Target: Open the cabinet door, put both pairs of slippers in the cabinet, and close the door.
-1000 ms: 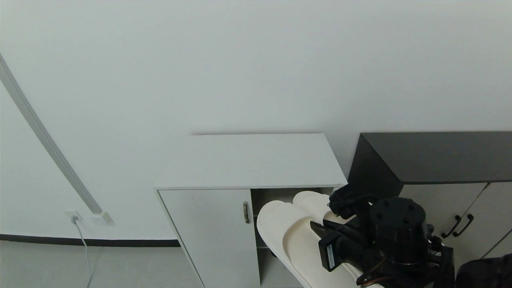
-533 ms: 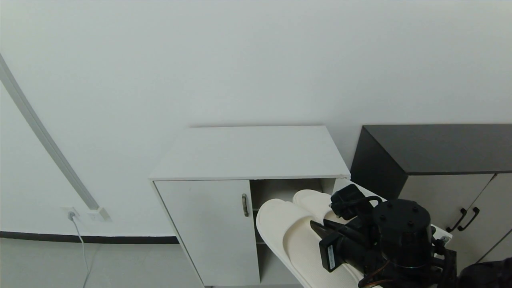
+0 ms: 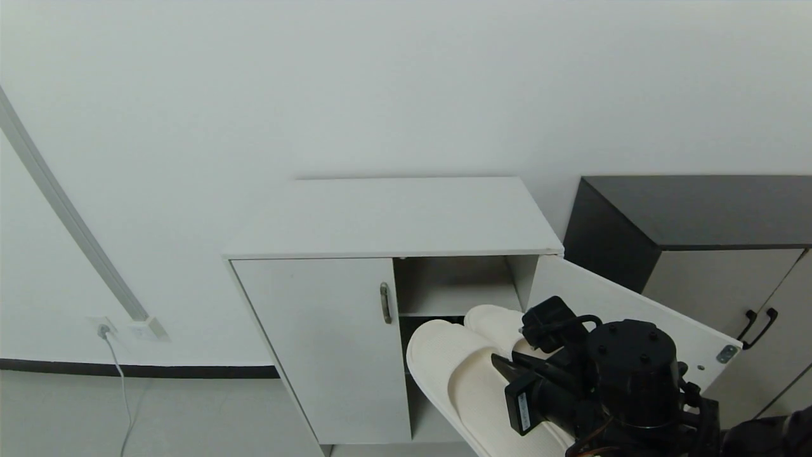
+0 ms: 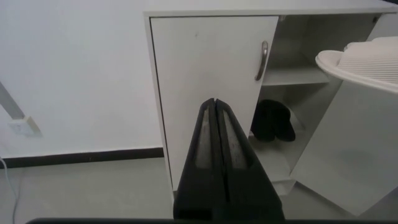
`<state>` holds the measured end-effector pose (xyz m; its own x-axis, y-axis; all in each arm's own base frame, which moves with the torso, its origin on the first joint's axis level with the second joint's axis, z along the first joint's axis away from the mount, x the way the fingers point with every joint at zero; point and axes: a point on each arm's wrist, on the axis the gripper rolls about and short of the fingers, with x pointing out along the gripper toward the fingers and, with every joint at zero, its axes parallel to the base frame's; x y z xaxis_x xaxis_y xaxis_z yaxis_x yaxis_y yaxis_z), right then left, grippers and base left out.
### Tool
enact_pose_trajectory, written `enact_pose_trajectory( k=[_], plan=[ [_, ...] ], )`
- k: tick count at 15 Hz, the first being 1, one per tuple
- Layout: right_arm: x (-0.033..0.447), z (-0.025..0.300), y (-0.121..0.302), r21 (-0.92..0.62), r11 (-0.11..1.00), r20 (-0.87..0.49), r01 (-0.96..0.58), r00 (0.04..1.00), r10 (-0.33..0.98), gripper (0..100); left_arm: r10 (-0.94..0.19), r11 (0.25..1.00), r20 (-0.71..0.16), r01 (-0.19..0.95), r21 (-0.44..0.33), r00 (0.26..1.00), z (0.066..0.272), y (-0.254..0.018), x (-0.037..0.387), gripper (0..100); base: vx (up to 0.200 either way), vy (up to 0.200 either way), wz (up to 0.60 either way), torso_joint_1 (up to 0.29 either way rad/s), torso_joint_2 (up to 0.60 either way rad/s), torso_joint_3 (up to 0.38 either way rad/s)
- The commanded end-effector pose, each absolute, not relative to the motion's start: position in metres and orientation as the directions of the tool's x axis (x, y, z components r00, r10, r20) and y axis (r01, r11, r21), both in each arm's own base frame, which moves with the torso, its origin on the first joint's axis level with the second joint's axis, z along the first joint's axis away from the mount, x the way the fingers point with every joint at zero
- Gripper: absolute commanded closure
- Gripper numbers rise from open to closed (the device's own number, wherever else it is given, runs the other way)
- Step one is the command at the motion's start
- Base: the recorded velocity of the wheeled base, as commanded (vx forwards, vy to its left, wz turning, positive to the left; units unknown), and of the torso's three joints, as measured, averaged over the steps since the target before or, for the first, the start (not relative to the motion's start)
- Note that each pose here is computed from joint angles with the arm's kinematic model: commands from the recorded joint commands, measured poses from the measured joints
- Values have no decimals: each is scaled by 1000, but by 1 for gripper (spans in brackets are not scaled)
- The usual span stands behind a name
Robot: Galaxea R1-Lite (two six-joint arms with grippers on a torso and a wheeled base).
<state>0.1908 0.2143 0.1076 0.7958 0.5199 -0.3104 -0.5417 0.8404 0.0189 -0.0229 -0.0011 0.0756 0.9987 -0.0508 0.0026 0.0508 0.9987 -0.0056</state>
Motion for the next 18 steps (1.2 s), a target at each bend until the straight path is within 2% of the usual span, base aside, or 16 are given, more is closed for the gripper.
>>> enact_pose_trajectory(
  k=[1,9,18],
  plan=[
    [190,106,215,16,839,-318,-543,793,520,100,-51,999,2,51,-6,999,76,-1,-23,100,0,0,0,-227,549,330],
    [190,101,217,13,837,-327,-547,789,521,100,-51,999,2,51,-6,999,76,-1,-23,100,0,0,0,-202,522,322],
    [189,97,218,9,836,-337,-548,786,519,100,-51,999,2,51,-6,999,76,-1,-23,100,0,0,0,-143,481,332]
  ],
)
